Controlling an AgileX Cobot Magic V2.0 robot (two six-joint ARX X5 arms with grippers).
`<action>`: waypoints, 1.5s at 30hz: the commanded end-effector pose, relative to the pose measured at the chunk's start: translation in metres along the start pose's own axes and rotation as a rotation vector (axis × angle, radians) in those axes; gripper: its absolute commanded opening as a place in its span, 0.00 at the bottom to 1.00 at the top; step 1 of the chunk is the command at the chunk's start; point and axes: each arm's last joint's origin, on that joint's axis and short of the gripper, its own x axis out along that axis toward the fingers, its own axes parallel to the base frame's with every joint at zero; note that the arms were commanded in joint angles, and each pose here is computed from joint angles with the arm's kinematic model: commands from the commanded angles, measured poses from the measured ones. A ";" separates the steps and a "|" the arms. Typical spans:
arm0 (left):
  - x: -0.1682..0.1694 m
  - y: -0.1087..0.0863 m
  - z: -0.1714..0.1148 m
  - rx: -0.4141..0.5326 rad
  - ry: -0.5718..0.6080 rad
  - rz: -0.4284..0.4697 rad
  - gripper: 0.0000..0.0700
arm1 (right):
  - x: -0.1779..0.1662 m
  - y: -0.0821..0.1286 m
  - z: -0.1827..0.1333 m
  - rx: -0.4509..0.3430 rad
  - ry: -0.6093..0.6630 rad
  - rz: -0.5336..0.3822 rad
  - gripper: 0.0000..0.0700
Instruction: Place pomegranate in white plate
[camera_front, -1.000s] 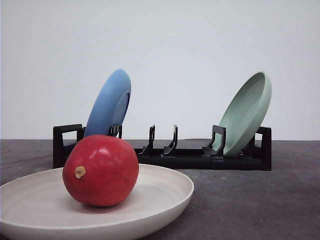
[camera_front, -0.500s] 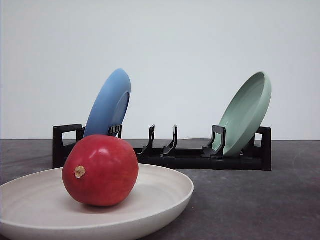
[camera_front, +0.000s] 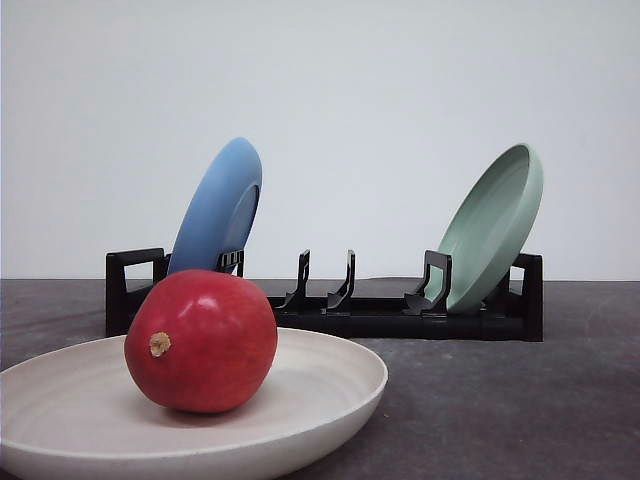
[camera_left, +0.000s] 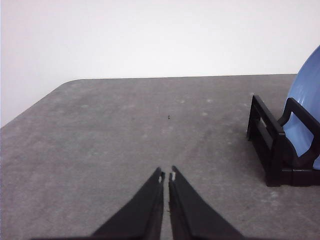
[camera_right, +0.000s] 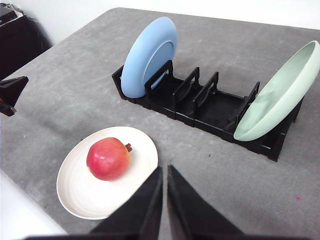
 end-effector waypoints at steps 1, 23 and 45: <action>0.001 0.000 -0.002 0.008 0.000 0.001 0.00 | 0.000 0.002 0.002 0.007 -0.007 0.014 0.01; 0.001 0.000 -0.002 0.008 0.000 0.001 0.00 | 0.014 -0.018 -0.009 0.078 -0.166 -0.139 0.01; 0.001 0.000 -0.002 0.008 0.000 0.001 0.00 | 0.080 -0.115 -0.143 -0.095 -0.422 -0.758 0.01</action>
